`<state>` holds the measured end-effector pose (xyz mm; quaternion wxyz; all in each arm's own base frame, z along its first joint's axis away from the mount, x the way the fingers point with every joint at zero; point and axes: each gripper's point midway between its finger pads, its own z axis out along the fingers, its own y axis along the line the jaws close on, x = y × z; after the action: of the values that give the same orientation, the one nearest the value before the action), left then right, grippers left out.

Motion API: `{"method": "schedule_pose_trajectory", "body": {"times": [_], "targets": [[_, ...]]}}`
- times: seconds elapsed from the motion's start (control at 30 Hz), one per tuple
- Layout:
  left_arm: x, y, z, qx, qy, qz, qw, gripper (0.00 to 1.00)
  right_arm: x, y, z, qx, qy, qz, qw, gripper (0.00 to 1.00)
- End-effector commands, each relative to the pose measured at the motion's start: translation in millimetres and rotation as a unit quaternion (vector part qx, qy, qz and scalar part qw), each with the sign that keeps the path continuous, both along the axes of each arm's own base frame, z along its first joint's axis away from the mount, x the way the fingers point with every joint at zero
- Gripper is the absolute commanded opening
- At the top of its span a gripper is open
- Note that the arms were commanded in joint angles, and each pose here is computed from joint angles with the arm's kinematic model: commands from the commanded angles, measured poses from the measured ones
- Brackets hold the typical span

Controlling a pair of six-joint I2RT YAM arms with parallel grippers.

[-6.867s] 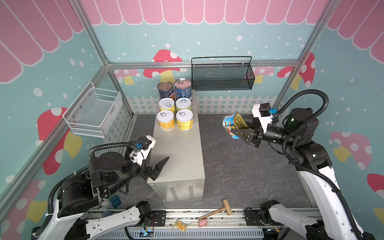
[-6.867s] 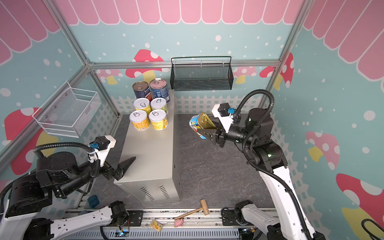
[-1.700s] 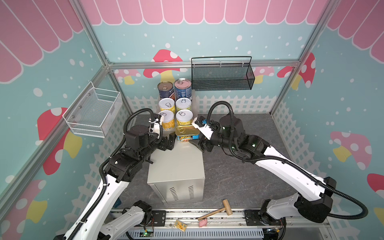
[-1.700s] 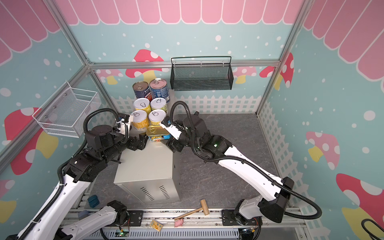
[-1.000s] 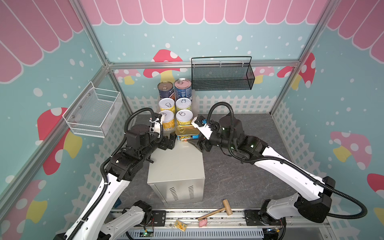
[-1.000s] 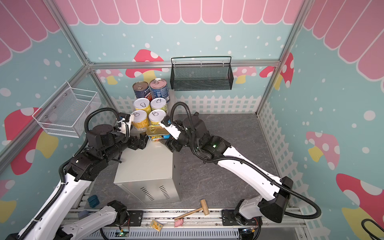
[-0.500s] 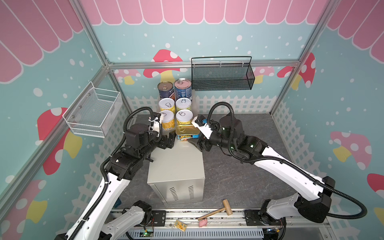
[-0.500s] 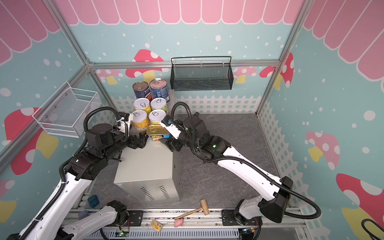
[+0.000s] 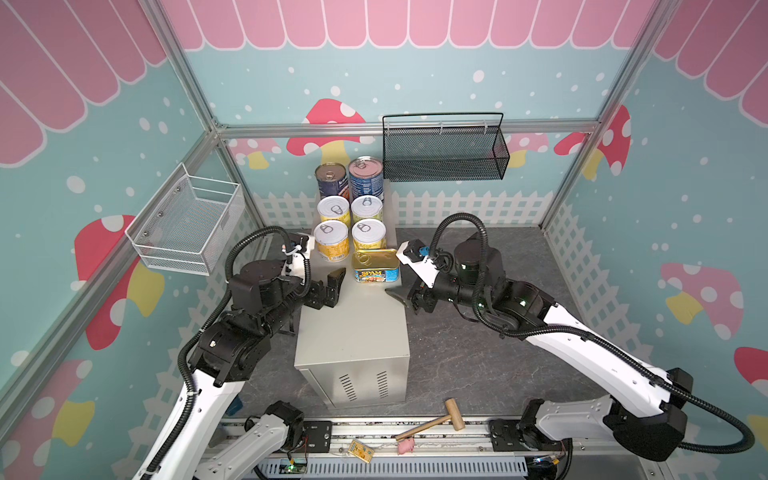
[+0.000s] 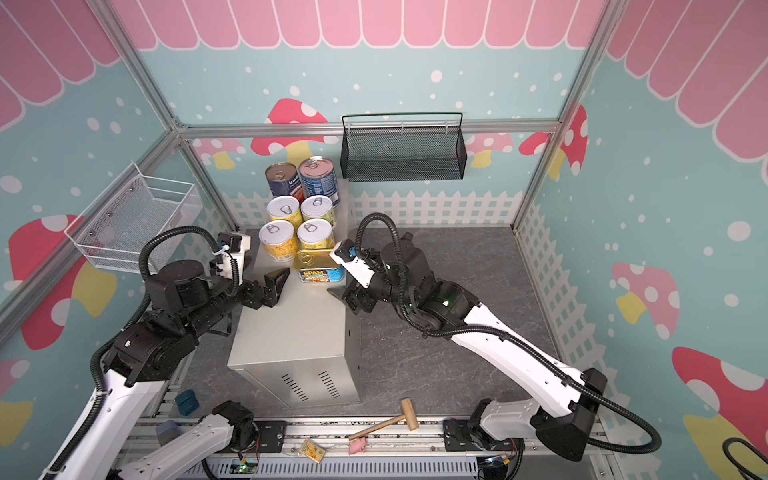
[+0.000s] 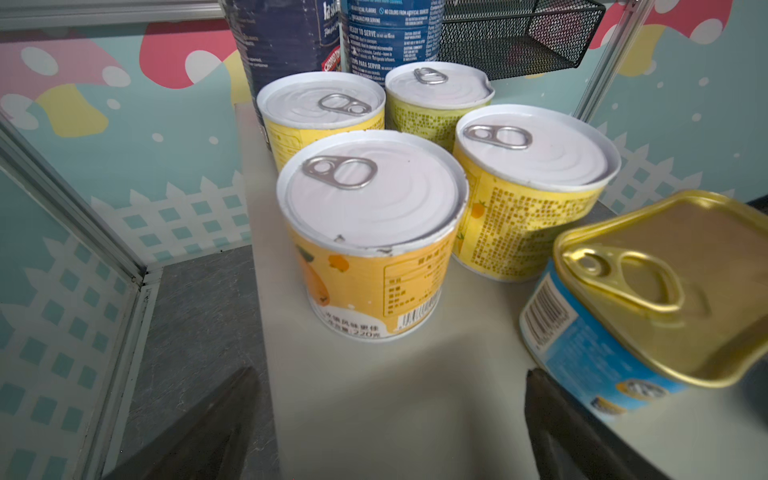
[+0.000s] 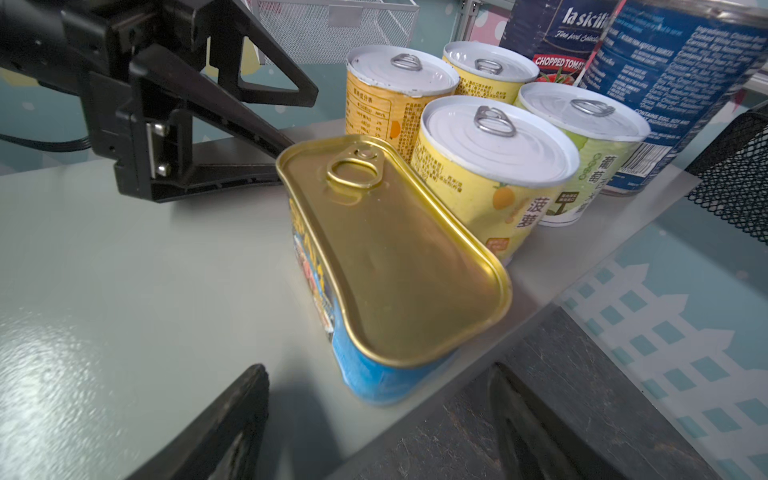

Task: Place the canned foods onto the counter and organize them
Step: 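Open the right gripper and draw both arms back from the counter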

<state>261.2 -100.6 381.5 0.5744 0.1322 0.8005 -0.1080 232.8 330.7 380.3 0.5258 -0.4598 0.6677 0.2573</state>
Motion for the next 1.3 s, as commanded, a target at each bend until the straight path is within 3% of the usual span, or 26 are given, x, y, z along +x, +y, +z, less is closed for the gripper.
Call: {"method": "schedule_pose_trajectory", "body": {"times": [0.0, 0.13, 0.3, 0.47, 0.6, 0.77, 1.1, 1.27], "targets": [[-16.1, 14.5, -2.1, 0.003, 0.01, 0.021, 1.0, 0.99, -19.1, -16.2, 8.9, 0.009, -0.009, 0.018, 1.0, 0.86], [-30.4, 25.8, -0.7, 0.012, 0.011, 0.034, 0.999, 0.99, -21.8, -35.7, 17.7, 0.02, -0.016, -0.012, 1.0, 0.91], [-45.7, 44.4, 7.8, 0.014, 0.0, 0.067, 0.998, 0.99, -0.1, -56.2, 27.2, 0.037, -0.003, -0.104, 0.994, 0.97], [-51.3, 67.2, 14.1, 0.027, 0.002, 0.123, 0.992, 0.99, 33.3, -84.7, 28.7, 0.05, 0.035, -0.214, 0.975, 0.97], [-48.7, 89.0, 14.9, 0.043, 0.007, 0.188, 0.981, 0.99, 51.0, -99.1, 23.2, 0.05, 0.045, -0.254, 0.965, 0.97], [-36.4, 114.8, 6.6, 0.067, 0.04, 0.275, 0.958, 0.99, 69.2, -115.6, 13.2, 0.047, 0.057, -0.281, 0.957, 0.97], [11.1, 136.4, -14.2, -0.008, 0.088, 0.316, 0.945, 0.99, 107.4, -172.8, -34.9, 0.03, 0.1, -0.35, 0.931, 0.99], [42.2, 150.4, -37.2, -0.03, 0.076, 0.33, 0.94, 0.99, 125.5, -196.5, -67.7, 0.017, 0.117, -0.382, 0.916, 0.99]]}}
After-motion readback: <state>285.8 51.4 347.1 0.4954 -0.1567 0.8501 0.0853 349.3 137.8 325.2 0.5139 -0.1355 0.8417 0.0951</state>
